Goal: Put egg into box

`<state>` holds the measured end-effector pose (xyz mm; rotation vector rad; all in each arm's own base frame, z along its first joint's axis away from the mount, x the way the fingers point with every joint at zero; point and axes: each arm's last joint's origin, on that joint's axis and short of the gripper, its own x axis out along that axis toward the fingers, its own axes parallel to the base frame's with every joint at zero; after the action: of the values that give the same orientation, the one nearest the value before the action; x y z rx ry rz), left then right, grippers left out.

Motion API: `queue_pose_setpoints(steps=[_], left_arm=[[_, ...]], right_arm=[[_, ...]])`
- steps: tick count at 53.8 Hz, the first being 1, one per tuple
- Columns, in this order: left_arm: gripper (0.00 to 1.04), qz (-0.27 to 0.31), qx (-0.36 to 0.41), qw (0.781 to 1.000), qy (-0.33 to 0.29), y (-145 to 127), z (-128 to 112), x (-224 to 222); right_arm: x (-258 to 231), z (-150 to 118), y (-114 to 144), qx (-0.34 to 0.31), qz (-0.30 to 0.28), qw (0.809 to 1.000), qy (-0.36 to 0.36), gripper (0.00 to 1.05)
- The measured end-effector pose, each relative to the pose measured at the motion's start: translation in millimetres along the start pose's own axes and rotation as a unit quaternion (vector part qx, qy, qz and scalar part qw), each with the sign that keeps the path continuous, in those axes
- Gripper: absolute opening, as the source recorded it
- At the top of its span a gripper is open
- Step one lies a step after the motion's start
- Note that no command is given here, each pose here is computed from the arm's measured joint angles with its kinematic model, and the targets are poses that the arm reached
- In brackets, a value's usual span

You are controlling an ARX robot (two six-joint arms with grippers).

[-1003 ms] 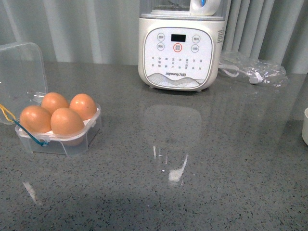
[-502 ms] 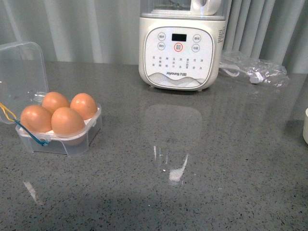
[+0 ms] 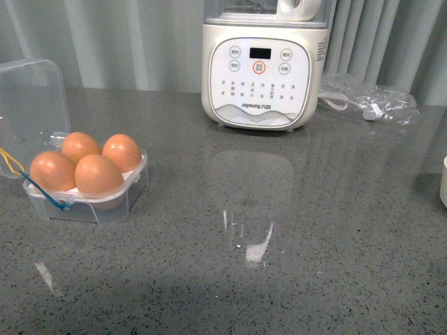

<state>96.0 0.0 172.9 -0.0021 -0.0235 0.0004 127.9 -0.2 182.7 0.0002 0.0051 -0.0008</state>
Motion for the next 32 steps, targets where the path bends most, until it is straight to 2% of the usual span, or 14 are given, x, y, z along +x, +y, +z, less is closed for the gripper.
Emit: queue_pose_setpoints(steps=[32], left_arm=[[0.98, 0.000, 0.000, 1.000, 0.000, 0, 0, 0]], right_arm=[[-14, -15, 0, 0.000, 0.000, 1.000, -0.006, 0.03]])
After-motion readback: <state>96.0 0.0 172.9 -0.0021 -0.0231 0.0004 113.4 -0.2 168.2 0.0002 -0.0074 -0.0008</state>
